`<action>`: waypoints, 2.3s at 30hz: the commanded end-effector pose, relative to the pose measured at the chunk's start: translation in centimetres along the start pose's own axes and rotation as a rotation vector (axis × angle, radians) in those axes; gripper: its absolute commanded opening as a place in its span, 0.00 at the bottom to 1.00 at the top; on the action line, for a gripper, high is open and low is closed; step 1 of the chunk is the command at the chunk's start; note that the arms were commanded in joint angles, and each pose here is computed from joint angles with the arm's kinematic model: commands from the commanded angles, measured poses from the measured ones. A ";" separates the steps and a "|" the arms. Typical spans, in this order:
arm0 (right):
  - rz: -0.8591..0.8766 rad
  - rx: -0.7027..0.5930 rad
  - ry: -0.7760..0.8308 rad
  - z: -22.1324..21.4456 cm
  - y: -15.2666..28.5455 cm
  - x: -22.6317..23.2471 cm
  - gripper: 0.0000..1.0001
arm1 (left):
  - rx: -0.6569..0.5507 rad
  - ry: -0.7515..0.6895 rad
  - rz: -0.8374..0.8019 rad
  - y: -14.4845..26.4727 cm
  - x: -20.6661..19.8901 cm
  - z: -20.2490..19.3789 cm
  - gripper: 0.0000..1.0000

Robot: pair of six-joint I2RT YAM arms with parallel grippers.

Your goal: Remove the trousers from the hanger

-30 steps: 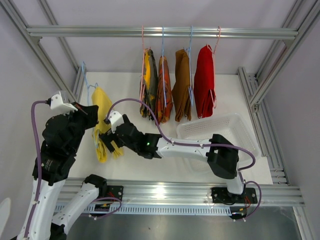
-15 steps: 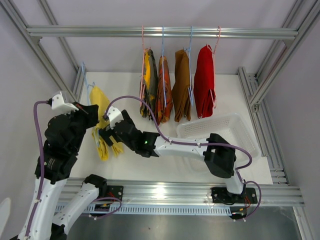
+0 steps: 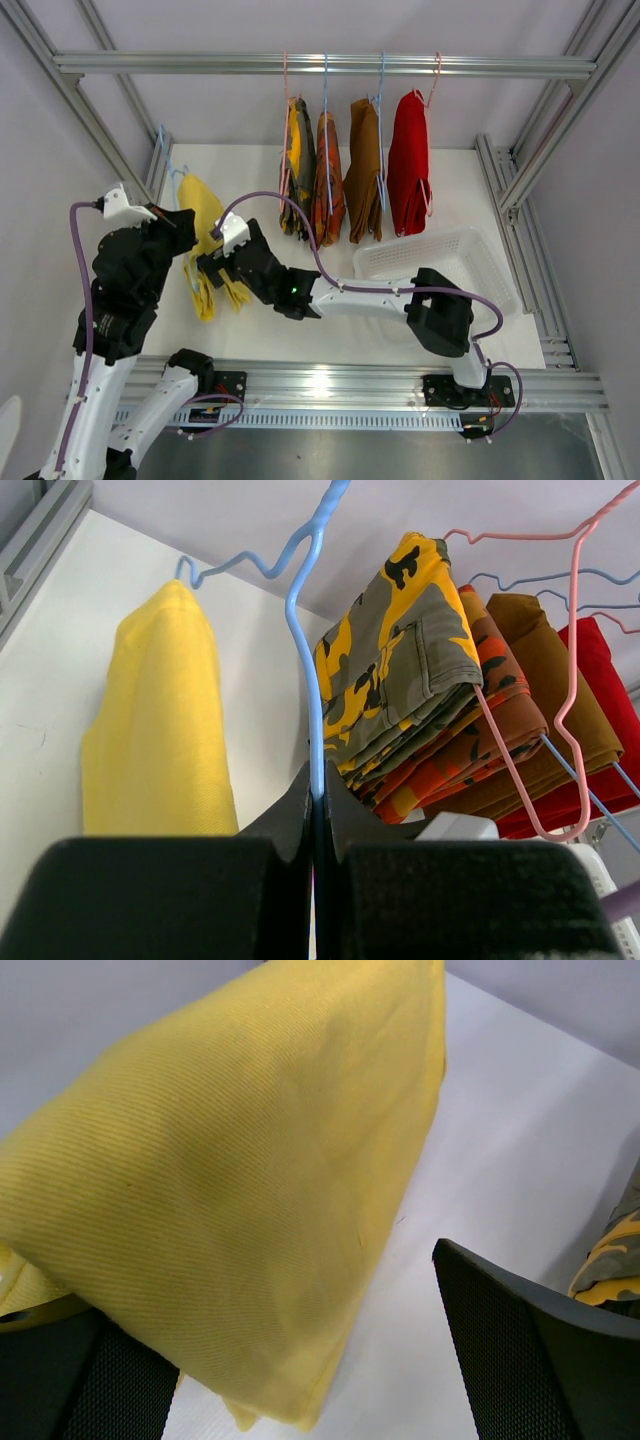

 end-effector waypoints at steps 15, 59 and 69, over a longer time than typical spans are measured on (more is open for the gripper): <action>-0.032 -0.247 -0.179 4.6 0.0 -0.5 0.96 | -0.140 0.051 -0.079 0.1 -1.5 2.8 0.00; 0.096 -0.280 -0.189 7.0 -2.4 -0.1 0.00 | -0.110 0.049 -0.069 -0.7 -1.3 2.0 0.00; 0.089 -0.297 -0.154 9.4 -0.3 0.0 0.00 | -0.097 0.027 0.012 -2.3 -0.5 1.4 0.00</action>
Point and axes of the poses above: each gripper's point midway between its finger pads, its own y axis back along the fingers, its own x axis along the line the jaws close on, z = x × y, the point moved 7 cm from there along y, back along the fingers, and after that the axes turned 2 degrees about y, right-handed, at the moved point
